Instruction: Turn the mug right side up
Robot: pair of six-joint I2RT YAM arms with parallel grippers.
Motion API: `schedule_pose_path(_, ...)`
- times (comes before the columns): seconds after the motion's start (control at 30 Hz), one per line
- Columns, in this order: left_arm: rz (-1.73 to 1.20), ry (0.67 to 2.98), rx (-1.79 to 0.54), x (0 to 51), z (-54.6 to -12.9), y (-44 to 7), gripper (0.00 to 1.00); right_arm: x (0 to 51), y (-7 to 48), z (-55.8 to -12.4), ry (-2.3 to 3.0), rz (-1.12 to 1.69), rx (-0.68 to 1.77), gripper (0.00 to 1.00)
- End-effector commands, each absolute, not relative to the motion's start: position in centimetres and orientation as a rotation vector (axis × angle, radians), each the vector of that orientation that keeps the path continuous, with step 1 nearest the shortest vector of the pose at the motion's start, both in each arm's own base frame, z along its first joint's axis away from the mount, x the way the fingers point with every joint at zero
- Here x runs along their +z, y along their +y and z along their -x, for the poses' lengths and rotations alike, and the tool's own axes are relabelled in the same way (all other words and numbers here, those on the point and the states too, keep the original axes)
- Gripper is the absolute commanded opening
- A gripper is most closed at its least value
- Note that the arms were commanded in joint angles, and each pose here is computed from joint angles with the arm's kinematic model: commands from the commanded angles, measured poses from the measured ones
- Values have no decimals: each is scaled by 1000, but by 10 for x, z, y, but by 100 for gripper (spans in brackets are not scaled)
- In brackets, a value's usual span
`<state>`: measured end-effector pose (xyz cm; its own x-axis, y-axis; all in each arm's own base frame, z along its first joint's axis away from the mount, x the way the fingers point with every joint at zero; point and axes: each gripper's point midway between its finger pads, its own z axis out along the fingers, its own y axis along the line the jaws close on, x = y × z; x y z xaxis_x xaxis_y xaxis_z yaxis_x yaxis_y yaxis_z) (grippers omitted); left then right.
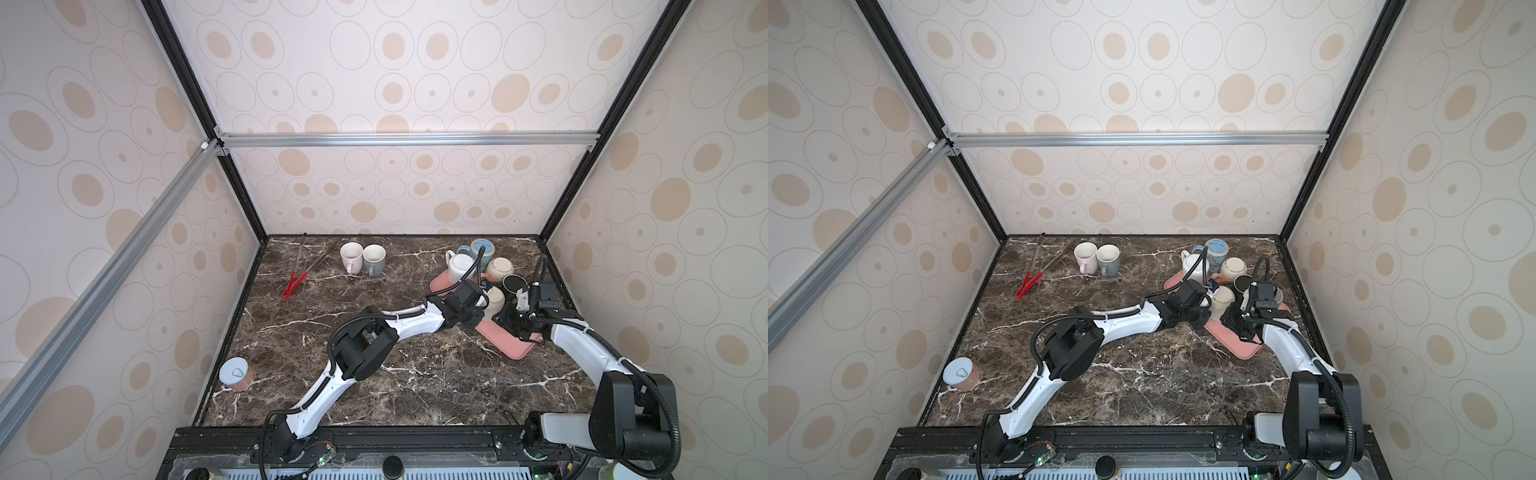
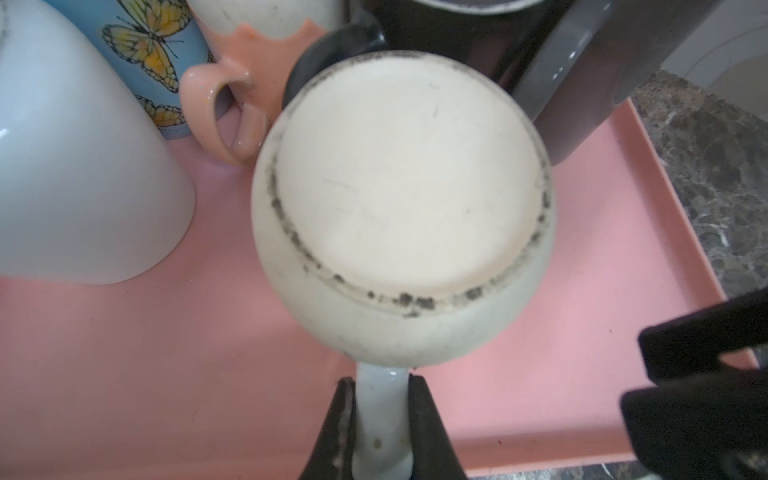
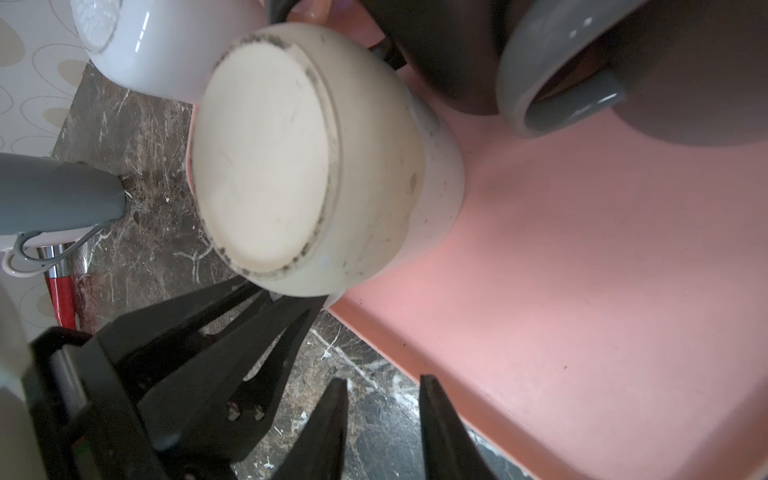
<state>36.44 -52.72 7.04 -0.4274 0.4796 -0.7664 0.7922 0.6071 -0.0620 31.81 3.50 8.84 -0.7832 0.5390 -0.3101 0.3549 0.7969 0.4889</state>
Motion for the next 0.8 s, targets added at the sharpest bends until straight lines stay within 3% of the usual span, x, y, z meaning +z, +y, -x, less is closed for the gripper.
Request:
schedule_pose_path(0.0,-1003,2031,-559,95,-363,-528,0,97,34,-316,2524,-655,573,33)
schedule_pose_path(0.23,-929,1921,-678,141,-356,-520,0,130,35,-319,2417,-597,593,33)
schedule_pose_path(0.4,-780,1890,-917,160,-362,-509,0,146,41,-320,2377,-538,630,33)
schedule_pose_path(0.77,-578,1873,-1168,165,-369,-485,0,139,51,-317,2393,-558,726,33)
